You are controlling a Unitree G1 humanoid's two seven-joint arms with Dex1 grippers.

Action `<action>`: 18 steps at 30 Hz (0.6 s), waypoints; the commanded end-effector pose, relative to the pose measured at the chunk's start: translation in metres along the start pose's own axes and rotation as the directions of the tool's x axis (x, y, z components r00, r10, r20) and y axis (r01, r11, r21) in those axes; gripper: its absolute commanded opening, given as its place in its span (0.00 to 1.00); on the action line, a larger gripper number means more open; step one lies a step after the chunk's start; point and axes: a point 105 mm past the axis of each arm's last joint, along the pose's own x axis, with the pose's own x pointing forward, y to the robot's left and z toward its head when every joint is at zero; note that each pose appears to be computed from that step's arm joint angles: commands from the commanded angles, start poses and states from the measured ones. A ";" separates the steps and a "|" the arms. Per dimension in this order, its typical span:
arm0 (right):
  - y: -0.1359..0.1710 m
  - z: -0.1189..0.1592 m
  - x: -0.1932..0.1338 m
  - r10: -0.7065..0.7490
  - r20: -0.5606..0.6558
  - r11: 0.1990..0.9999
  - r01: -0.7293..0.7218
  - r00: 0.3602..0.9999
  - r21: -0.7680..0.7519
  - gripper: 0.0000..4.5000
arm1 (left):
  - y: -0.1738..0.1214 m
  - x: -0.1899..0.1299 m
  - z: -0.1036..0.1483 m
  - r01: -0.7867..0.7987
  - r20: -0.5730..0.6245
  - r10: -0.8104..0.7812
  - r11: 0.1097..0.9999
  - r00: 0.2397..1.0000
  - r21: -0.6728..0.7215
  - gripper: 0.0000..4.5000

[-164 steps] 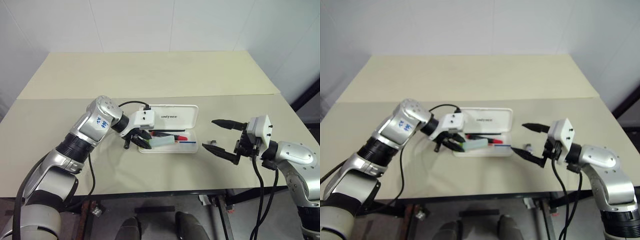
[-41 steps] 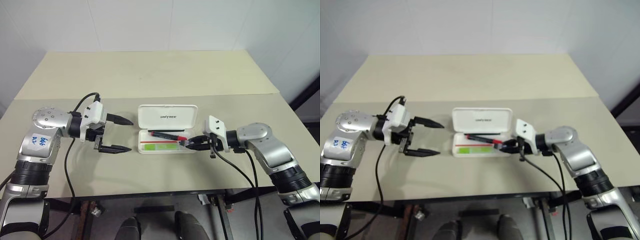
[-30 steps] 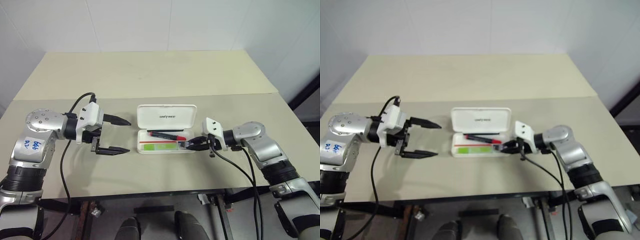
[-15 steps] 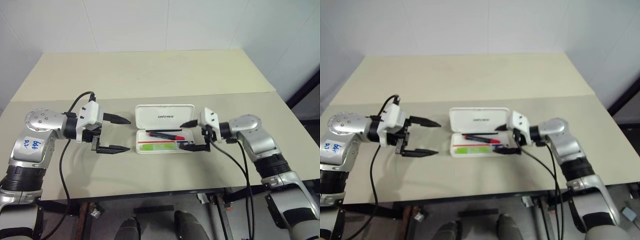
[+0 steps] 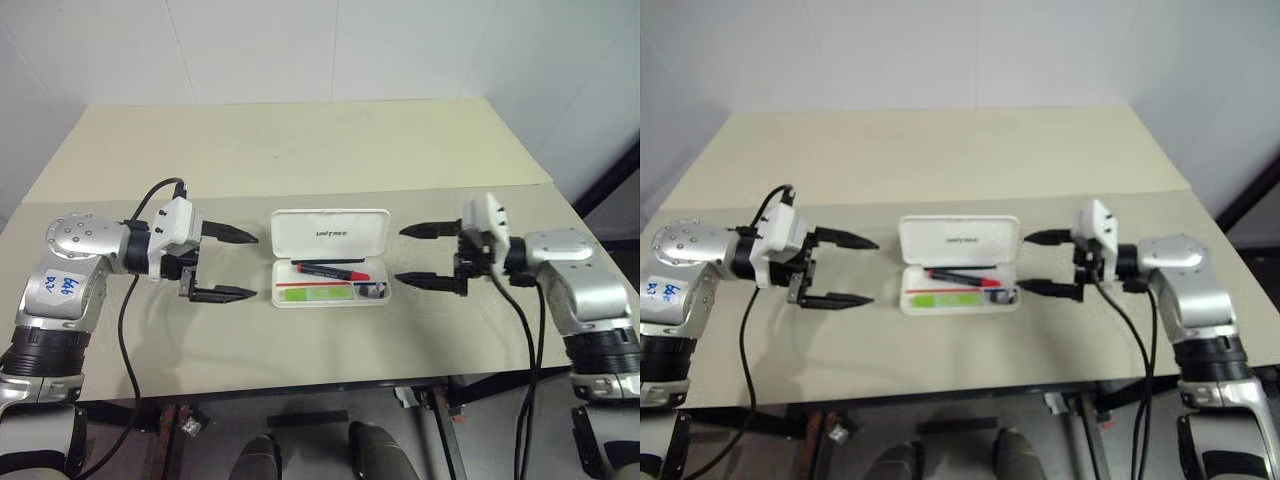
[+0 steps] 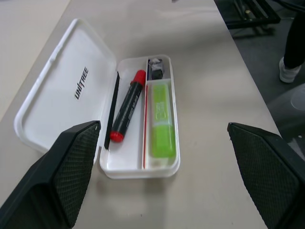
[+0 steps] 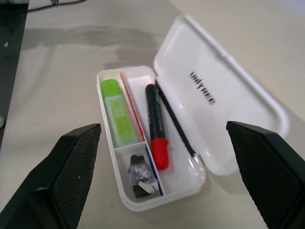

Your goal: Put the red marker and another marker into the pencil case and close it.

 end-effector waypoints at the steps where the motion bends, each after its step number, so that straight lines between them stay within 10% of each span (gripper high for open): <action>1: 0.001 0.032 -0.010 -0.042 0.077 0.997 0.047 0.996 -0.063 0.99 | 0.012 -0.019 0.008 -0.067 0.026 0.066 0.998 0.997 0.024 1.00; 6: 0.010 0.044 -0.008 -0.055 0.109 0.995 0.064 0.993 -0.078 1.00 | 0.012 -0.028 -0.001 -0.067 0.015 0.067 0.998 0.998 -0.002 0.88; 18: 0.008 0.040 -0.007 -0.096 0.116 0.992 0.105 0.989 -0.074 1.00 | 0.020 -0.029 -0.012 -0.098 0.004 0.098 0.995 0.995 -0.020 0.00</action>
